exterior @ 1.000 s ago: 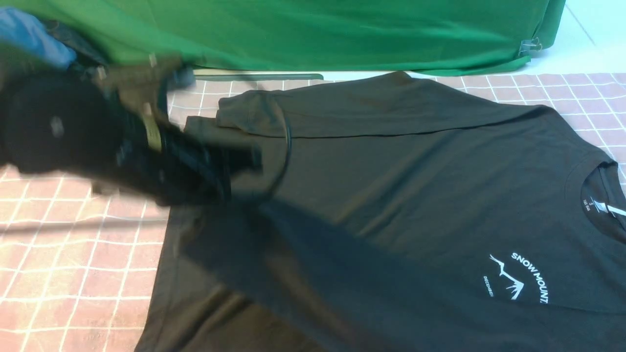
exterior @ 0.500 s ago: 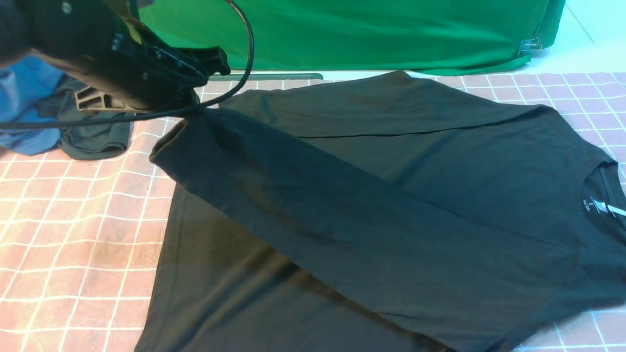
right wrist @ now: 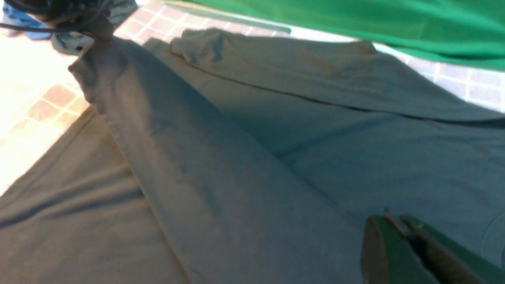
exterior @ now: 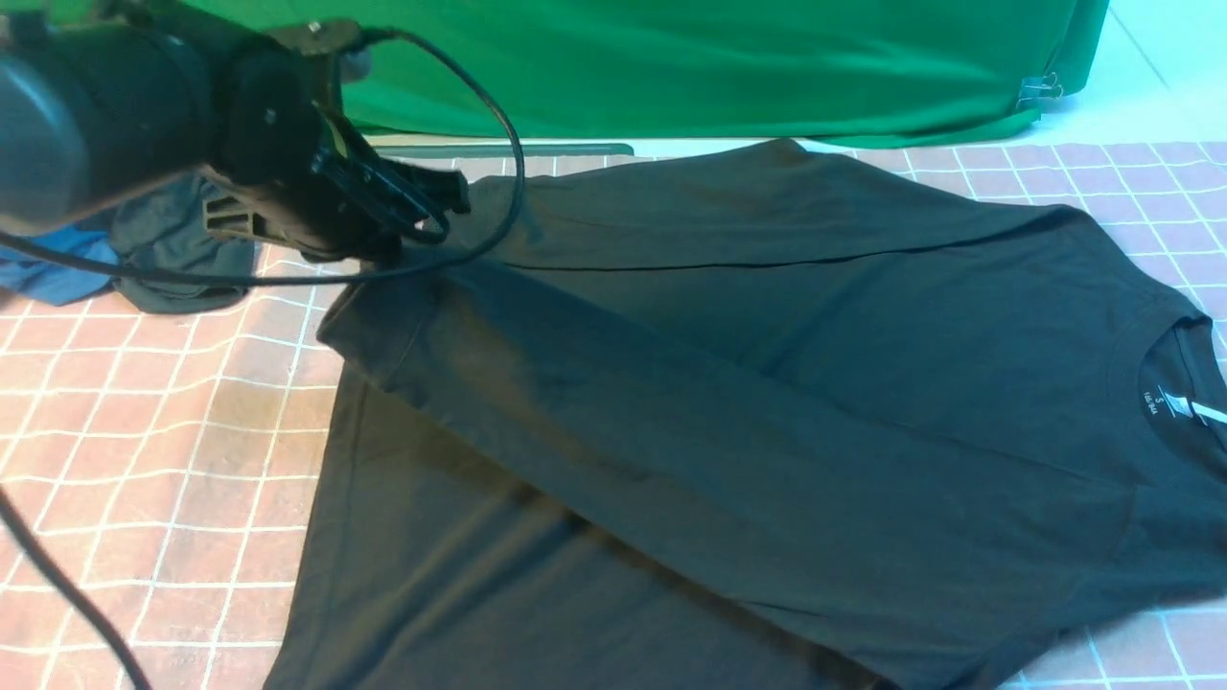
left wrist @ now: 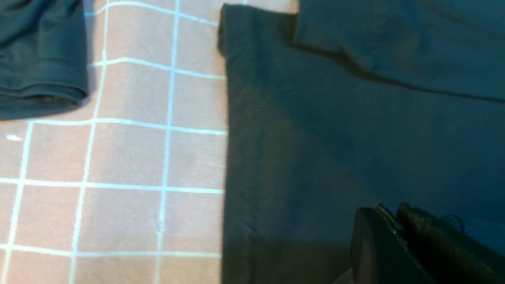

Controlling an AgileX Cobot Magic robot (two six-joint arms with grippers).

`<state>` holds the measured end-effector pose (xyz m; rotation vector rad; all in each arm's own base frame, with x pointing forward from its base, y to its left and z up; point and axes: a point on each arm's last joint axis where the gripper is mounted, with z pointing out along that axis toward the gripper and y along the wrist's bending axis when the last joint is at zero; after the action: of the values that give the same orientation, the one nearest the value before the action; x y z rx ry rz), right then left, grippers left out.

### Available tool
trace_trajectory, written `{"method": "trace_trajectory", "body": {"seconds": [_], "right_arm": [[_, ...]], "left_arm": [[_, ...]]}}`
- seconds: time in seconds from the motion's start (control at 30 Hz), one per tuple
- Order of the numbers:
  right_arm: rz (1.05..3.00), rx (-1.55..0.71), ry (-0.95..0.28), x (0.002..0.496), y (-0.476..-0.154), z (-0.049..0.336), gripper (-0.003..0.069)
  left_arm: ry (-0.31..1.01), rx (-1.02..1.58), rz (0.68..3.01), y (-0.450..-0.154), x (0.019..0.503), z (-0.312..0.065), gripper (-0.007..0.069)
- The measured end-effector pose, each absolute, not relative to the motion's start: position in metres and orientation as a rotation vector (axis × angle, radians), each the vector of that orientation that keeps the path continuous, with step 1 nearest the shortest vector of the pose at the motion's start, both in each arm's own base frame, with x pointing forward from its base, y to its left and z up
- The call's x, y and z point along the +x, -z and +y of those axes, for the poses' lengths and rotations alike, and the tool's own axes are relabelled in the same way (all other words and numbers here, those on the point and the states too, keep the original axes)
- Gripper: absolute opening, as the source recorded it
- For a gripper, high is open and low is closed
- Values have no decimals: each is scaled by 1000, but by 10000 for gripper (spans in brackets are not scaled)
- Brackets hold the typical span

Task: Fold a long-sleeved shirt over a pink coffee tablecloth.
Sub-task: 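Fold the left side of the black T-shirt inward over its body, then grab the top left corner of the dark shirt with the left gripper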

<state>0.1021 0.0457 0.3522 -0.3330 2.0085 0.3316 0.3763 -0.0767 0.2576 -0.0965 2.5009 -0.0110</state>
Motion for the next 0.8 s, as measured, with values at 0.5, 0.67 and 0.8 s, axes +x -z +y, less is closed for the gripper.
{"method": "trace_trajectory", "body": {"seconds": [0.5,0.67,0.8], "right_arm": [[2468,-396,-241,146,-330,65,57],[2584,-497,-184,185,-303,82,55],[2726,-572,-136,214,-265,94,53]], "left_arm": [[-1,-183,2648,-257,360,-74,312],[166,-170,2718,-263,324,-85,151],[281,-108,2735,-259,273,-98,27]]}}
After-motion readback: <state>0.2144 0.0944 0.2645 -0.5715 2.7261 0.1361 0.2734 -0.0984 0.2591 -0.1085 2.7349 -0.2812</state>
